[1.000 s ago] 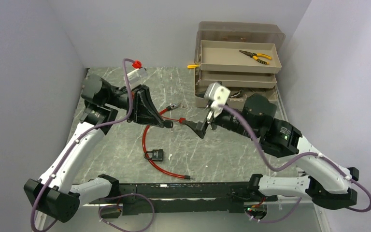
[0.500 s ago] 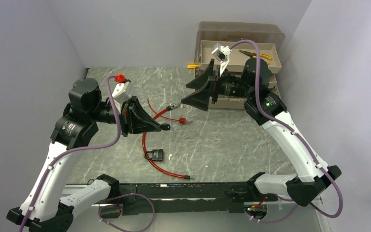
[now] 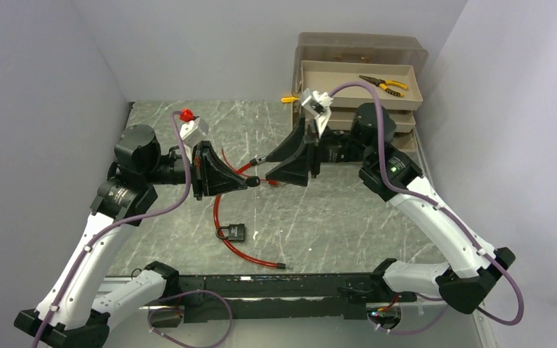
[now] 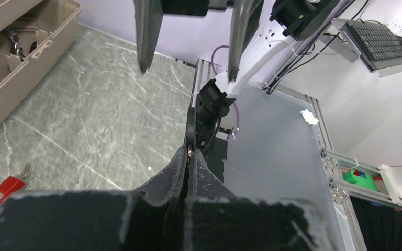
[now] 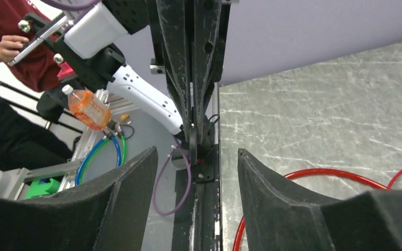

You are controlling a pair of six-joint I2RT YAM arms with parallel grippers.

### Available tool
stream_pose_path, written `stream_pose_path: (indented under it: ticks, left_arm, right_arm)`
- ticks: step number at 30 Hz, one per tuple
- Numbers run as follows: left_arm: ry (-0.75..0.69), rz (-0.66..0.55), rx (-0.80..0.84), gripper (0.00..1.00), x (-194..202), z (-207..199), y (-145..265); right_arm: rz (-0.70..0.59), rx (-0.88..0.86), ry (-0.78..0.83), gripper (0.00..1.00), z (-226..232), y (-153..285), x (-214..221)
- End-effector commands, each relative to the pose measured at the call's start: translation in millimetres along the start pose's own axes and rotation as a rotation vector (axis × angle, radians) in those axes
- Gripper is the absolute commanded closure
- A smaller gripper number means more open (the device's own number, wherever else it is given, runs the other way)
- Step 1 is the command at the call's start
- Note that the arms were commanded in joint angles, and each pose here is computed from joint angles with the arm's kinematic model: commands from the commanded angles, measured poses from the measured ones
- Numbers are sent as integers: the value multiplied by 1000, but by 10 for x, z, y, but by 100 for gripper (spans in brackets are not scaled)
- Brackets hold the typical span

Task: Unlock with the key
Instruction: Adjust the key.

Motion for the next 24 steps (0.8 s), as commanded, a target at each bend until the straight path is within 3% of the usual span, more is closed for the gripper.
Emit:
stream_pose_path:
  ticks: [1,16,24]
  left_arm:
    - [-15,-57,34,100,-104,-62,-21]
    - [-4,-81,54,100,-57,-9,-18]
    - [2,-81,57,100,4,-7,3]
  right_arm:
    - [36,-2,10,40,-25,-141,131]
    - [5,-62,-6,64,15,-275,253]
    - [-32,-81,-1,67,45,-326,209]
Point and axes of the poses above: each gripper's point midway between its finger pads, its own y axis back along the fingers, its own z axis along the line the jaws close on, x = y × z, the point moved 10 cm from there along y, back along the fingers, and after that the axes turned 15 degrees about y, right-handed, at the moved point
